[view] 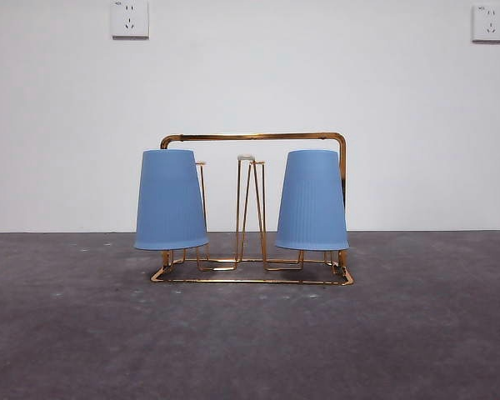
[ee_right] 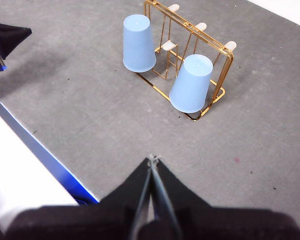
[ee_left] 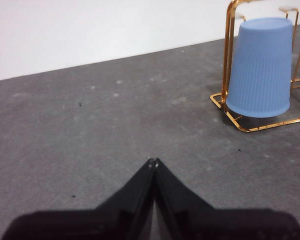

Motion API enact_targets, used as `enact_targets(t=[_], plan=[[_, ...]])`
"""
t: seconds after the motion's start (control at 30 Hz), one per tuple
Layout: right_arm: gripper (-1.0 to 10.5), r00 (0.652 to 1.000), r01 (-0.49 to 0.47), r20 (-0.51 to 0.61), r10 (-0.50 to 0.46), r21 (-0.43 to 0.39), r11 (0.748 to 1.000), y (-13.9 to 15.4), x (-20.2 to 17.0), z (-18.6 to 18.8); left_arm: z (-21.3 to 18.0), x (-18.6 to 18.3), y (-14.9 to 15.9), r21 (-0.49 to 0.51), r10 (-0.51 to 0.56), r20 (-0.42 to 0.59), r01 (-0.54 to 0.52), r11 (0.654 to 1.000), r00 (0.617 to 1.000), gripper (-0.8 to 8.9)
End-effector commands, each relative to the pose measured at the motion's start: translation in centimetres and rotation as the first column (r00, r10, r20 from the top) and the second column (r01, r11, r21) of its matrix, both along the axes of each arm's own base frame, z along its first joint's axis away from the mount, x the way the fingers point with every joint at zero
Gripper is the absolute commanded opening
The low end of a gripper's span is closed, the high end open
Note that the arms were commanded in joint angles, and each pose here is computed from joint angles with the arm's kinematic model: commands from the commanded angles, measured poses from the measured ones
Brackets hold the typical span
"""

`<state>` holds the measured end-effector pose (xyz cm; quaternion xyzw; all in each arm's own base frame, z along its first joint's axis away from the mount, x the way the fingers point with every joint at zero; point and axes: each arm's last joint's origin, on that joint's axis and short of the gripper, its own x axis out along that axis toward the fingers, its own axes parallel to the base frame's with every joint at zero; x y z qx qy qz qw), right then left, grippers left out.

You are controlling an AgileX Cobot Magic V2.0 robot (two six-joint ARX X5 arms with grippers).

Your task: Pick up cup 1,put cup 1 in the cup rack,pick up cup 2,put cup 2 in the cup rack

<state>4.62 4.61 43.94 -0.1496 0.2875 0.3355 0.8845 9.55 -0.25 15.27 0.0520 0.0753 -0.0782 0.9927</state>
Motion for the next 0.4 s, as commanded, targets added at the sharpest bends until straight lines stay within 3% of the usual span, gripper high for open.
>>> enact_targets(t=[0.03, 0.4], plan=[[0.0, 1.000, 0.010, -0.022, -0.010, -0.017, 1.000, -0.04, -0.01, -0.31, -0.19, 0.05, 0.03, -0.024, 0.004, 0.004, -0.004, 1.000, 1.000, -0.03], [0.0, 1.000, 0.010, -0.022, -0.010, -0.017, 1.000, -0.04, -0.01, -0.31, -0.21, 0.06, 0.01, -0.025, -0.002, 0.001, 0.002, 1.000, 1.000, -0.03]])
